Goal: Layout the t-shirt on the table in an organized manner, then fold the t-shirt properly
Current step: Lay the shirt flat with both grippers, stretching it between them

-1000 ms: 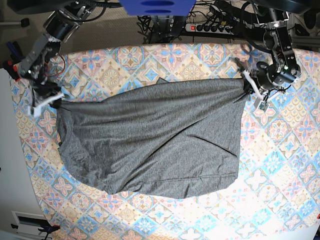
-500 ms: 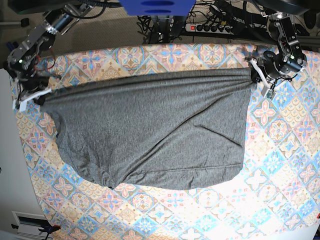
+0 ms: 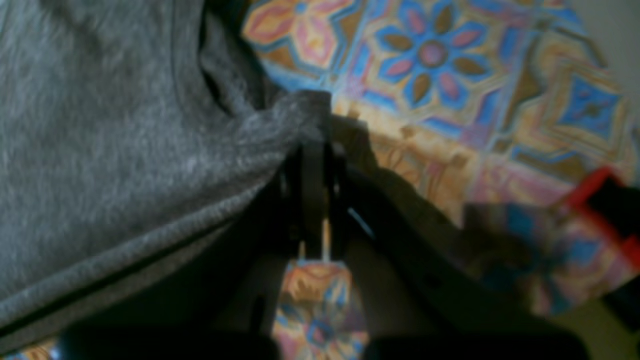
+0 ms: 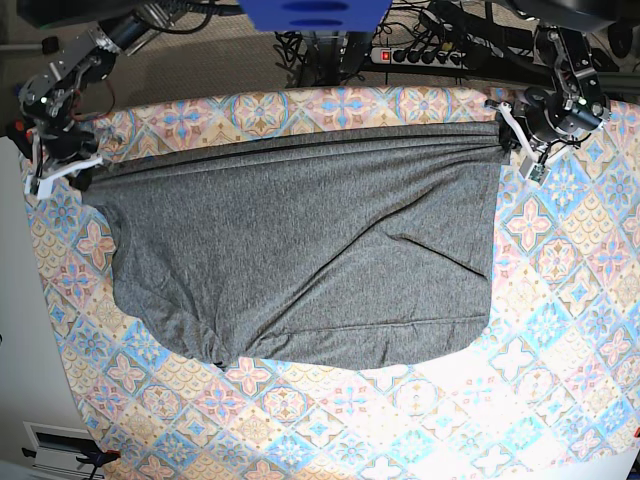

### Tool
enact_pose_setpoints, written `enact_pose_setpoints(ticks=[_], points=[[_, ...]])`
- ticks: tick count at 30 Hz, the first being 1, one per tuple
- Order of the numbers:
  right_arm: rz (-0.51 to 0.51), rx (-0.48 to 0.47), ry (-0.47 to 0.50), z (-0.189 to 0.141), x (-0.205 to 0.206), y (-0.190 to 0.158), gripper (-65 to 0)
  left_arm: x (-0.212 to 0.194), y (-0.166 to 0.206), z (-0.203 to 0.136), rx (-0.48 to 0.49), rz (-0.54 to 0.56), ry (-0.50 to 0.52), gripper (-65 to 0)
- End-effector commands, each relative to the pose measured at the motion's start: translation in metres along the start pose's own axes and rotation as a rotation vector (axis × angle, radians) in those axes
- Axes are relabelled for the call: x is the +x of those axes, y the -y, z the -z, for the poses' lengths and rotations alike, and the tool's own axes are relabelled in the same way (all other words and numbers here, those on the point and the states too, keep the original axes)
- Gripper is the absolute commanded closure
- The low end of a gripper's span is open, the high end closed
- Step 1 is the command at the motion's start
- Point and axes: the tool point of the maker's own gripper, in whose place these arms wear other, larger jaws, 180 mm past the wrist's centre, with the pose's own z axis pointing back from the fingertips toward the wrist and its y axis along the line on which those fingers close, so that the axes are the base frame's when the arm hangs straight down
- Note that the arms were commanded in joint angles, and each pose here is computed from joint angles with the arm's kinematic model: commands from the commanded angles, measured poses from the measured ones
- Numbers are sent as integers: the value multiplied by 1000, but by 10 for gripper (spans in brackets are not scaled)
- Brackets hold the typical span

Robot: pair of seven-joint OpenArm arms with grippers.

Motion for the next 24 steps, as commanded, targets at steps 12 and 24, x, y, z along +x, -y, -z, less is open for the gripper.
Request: enact_pose_setpoints(ticks=[12, 24], points=[[29, -10, -41, 1, -20, 14, 0, -24, 11, -2, -9, -14, -49, 0], [26, -9, -38, 1, -19, 13, 0, -2, 34, -16, -13, 113, -3, 0]])
